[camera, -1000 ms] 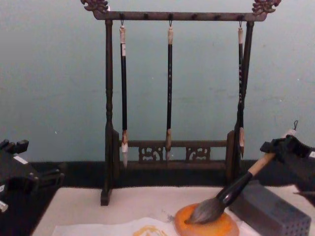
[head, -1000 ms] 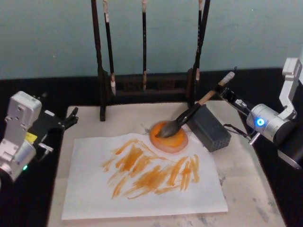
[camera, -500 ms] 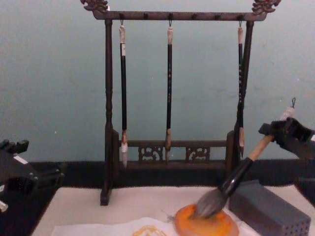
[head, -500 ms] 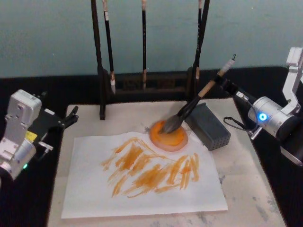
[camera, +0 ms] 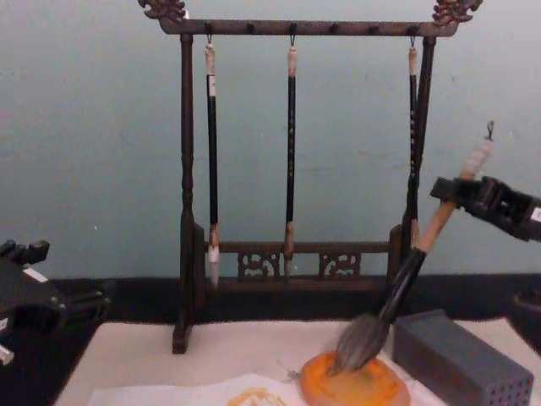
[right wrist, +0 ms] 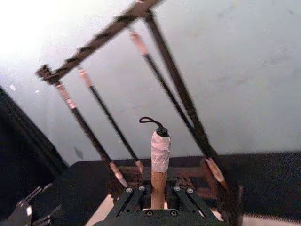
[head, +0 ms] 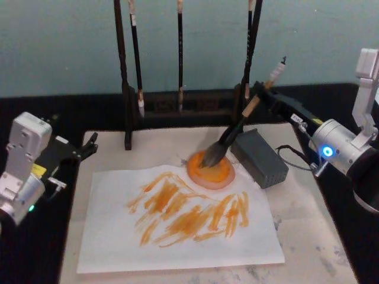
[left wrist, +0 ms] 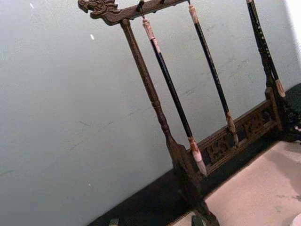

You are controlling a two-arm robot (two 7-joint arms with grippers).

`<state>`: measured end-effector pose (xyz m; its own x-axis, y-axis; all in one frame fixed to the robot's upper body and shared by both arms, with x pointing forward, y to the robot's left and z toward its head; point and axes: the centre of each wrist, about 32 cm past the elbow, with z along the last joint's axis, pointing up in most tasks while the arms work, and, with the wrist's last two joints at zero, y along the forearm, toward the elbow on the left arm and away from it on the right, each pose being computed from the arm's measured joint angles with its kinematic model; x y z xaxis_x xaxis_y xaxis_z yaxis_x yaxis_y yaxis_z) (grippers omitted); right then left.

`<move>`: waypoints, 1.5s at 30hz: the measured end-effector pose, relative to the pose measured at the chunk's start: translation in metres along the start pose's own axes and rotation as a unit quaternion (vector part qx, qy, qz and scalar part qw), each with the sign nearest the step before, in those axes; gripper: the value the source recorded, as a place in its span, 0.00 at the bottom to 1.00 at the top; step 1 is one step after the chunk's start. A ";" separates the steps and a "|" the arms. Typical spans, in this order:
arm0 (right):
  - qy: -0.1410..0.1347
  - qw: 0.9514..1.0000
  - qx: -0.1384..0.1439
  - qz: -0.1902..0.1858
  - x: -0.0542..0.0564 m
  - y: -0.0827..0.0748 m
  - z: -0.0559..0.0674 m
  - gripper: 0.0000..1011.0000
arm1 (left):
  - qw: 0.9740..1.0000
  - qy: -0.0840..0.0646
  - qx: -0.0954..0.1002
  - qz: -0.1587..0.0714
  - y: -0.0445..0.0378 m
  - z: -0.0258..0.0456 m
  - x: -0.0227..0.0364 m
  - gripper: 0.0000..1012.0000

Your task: Pick up the brush from the inkstone, write on the paper, then place the brush back to its original position.

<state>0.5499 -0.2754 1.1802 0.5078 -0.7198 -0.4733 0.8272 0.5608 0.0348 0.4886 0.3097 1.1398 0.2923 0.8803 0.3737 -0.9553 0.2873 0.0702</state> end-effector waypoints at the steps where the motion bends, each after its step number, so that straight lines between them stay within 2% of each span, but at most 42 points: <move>1: -0.015 1.000 0.004 0.007 -0.003 -0.002 0.000 0.17 | 1.000 0.000 0.000 0.000 0.0000 0.0000 0.0000 0.99; 6: -0.062 0.998 0.015 0.022 -0.012 -0.009 0.000 0.17 | 1.000 0.000 0.000 0.000 0.0000 0.0000 0.0000 0.99; 7: -0.080 0.996 0.018 0.025 -0.014 -0.012 0.000 0.17 | 1.000 0.000 0.000 0.000 0.0000 0.0000 0.0000 0.99; 10: -0.110 0.993 0.023 0.032 -0.018 -0.018 -0.001 0.17 | 1.000 0.000 0.000 0.000 0.0000 0.0000 0.0000 0.99; 15: -0.147 0.988 0.034 0.038 -0.022 -0.029 0.001 0.17 | 1.000 0.000 0.000 0.000 0.0000 0.0000 0.0000 0.99; 16: -0.161 0.986 0.038 0.039 -0.023 -0.033 0.001 0.17 | 1.000 0.000 0.000 0.000 0.0000 0.0000 0.0000 0.99; 17: -0.161 0.986 0.038 0.039 -0.023 -0.033 0.001 0.17 | 1.000 0.000 0.000 0.000 0.0000 0.0000 0.0000 0.99; 20: -0.192 0.980 0.045 0.038 -0.027 -0.044 0.001 0.17 | 1.000 0.000 0.000 0.000 0.0000 0.0000 0.0000 0.99; 23: -0.204 0.977 0.046 0.038 -0.028 -0.048 0.001 0.17 | 1.000 0.000 0.000 0.000 0.0000 0.0000 0.0000 0.99; 24: -0.222 0.973 0.048 0.037 -0.030 -0.054 0.000 0.17 | 1.000 0.000 0.000 0.000 0.0000 0.0000 0.0000 0.99; 29: -0.263 0.963 0.048 0.027 -0.035 -0.066 -0.005 0.17 | 1.000 0.000 0.000 0.000 0.0000 0.0000 0.0000 0.99; 36: -0.286 0.957 0.042 0.020 -0.038 -0.075 -0.012 0.17 | 1.000 0.000 0.000 0.000 0.0000 0.0000 0.0000 0.99; 41: -0.302 0.952 0.042 0.035 -0.040 -0.079 -0.016 0.17 | 1.000 0.000 0.000 0.000 0.0000 0.0000 0.0000 0.99; 44: -0.314 0.947 0.044 0.045 -0.041 -0.081 -0.018 0.17 | 1.000 0.000 0.000 0.000 0.0000 0.0000 0.0000 0.99; 45: -0.323 0.944 0.045 0.050 -0.041 -0.081 -0.019 0.17 | 1.000 0.000 0.000 0.000 0.0000 0.0000 0.0000 0.99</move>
<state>0.4572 -0.2837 1.1807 0.6005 -0.7813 0.1703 0.7701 0.6224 0.1400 0.4886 0.3097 1.1398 0.2923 0.8803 0.3737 -0.9553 0.2873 0.0703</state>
